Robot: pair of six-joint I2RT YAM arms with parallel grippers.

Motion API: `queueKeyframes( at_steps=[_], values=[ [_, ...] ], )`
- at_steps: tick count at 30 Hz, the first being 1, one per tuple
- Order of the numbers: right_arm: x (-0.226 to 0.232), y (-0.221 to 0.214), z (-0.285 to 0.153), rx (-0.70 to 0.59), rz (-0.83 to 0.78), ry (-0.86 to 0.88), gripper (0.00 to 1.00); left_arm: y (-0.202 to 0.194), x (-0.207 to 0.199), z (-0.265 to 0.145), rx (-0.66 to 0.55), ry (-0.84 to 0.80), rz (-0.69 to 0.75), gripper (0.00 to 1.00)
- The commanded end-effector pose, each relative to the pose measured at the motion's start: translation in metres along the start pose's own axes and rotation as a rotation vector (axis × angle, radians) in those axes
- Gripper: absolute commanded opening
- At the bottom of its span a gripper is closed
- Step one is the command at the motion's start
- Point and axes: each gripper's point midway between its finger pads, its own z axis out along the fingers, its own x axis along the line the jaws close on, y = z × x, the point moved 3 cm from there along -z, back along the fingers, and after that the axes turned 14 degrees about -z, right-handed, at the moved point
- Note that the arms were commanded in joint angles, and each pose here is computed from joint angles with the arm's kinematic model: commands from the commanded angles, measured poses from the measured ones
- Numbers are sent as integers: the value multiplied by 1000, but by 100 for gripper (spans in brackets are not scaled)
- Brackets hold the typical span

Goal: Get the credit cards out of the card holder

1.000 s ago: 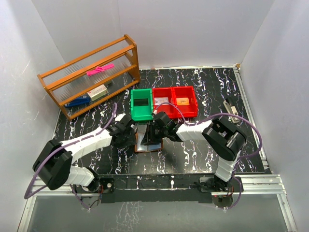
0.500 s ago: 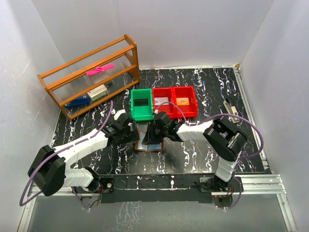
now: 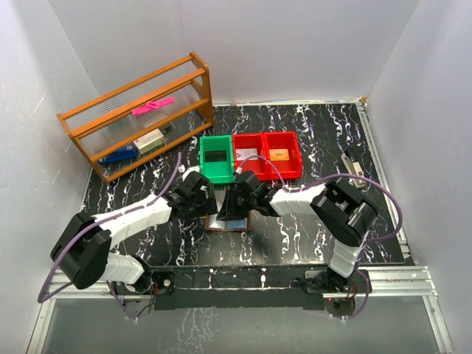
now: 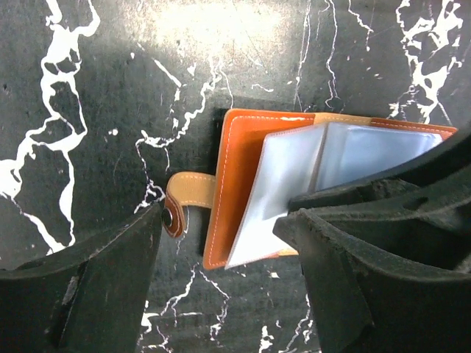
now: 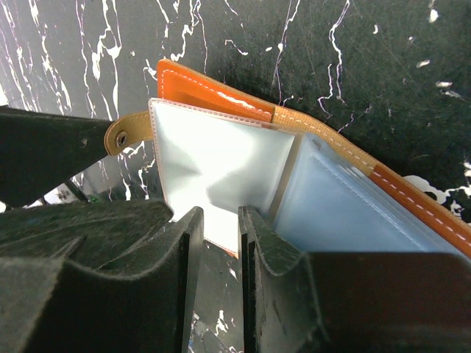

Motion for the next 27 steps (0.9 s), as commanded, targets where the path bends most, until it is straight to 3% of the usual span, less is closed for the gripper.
queueKeyframes(
  at_steps=[1, 8, 13, 16, 21, 27],
  values=[
    [-15, -8, -2, 3, -5, -63, 24, 18, -15, 1, -25, -35, 90, 69],
    [-14, -6, -5, -4, -4, -46, 25, 16, -22, 17, 99, -123, 145, 59],
    [-11, -4, -6, -5, -5, -31, 24, 15, -3, 26, 142, -71, 147, 61],
    [-11, -4, -7, -3, -5, -23, 25, 11, -9, 25, 190, -151, 143, 60],
    [-5, 1, -9, -17, -10, 3, 25, -5, -16, 25, 287, -243, 135, 43],
    [12, 21, -23, -52, -44, 49, 29, -9, -18, 24, 291, -258, 95, 16]
  ],
)
